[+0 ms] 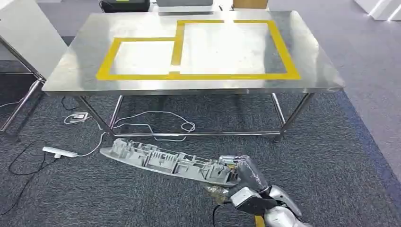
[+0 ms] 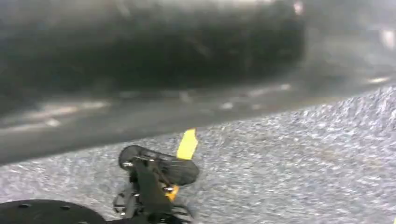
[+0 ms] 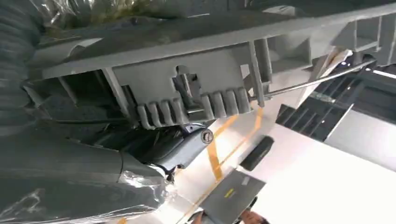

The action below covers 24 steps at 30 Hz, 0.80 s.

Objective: Take the parts from the cabinet and place them on the table.

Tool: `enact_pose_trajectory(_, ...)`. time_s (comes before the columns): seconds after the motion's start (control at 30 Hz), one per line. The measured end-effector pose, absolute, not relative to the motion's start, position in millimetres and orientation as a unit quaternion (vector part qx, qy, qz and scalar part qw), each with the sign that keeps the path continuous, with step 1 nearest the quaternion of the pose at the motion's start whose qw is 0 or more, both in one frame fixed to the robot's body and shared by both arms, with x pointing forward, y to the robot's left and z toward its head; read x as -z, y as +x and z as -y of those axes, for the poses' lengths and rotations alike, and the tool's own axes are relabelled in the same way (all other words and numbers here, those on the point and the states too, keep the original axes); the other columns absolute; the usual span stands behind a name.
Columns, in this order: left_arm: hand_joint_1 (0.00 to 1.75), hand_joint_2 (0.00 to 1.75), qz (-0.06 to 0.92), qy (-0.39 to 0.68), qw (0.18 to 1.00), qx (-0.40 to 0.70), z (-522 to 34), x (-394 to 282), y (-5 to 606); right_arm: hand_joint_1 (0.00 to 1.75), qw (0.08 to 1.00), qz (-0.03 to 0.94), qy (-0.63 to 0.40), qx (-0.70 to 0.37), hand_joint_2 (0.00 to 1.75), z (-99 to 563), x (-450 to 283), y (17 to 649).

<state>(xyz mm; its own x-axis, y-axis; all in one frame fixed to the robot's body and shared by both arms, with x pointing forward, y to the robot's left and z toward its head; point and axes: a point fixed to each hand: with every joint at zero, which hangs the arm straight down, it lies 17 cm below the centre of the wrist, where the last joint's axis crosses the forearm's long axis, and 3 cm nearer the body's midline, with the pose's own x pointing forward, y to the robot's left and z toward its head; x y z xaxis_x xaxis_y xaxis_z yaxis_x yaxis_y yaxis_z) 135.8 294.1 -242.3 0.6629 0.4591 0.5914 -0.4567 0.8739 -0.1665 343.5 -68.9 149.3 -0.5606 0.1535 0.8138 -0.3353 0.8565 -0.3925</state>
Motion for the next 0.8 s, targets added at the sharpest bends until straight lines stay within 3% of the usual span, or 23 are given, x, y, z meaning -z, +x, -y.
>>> enact_pose_trajectory(0.8, 0.00, 0.00, 0.322, -0.002, 0.914, -0.247, -294.6, 243.1, 132.3, 1.64, 0.474, 0.850, 0.005, -0.229, 1.75, 94.3, -168.3, 370.2)
